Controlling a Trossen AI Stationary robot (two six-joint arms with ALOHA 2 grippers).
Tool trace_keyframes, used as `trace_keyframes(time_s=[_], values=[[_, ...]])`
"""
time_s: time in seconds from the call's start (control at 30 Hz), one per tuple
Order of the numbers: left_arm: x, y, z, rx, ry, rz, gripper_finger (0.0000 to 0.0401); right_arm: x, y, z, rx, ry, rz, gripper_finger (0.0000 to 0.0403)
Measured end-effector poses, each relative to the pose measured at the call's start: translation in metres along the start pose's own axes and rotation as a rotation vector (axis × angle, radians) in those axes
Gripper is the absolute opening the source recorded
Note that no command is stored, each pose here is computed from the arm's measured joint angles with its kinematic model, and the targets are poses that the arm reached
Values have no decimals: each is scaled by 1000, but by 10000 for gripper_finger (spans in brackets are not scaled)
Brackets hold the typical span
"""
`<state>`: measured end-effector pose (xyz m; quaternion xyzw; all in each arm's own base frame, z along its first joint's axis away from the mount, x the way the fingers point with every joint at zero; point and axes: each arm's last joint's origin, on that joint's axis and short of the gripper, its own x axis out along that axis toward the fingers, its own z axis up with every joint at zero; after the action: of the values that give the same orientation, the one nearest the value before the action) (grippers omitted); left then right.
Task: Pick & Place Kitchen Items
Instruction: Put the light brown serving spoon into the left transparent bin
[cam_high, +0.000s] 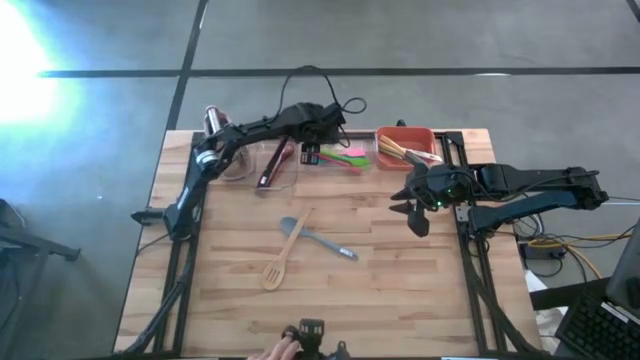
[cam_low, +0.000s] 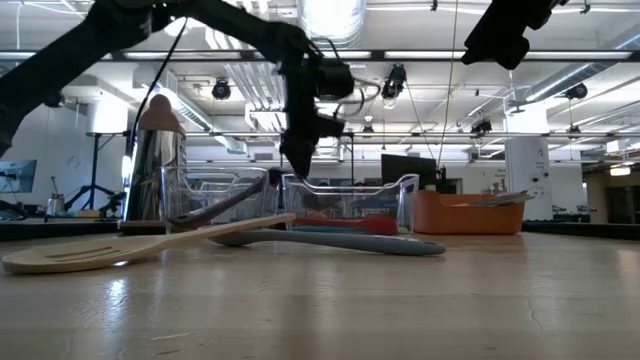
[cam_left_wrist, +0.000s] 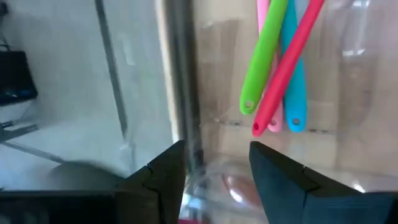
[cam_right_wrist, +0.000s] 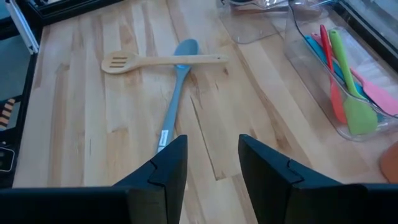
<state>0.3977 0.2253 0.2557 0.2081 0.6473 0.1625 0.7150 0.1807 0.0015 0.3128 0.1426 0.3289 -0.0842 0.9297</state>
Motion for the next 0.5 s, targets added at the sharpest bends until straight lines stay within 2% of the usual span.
trace_keyframes(time_s=[0.13,0.3,0.5], values=[[-33,5,-4,-34,-50,28,177,0,0,0,-1,0,0,128],[-95,10,-19,-117,-160,74,177,0,0,0,-6,-1,0,120],[-175,4,-46,-298,-329,85,177,0,0,1,-11,-8,1,112]])
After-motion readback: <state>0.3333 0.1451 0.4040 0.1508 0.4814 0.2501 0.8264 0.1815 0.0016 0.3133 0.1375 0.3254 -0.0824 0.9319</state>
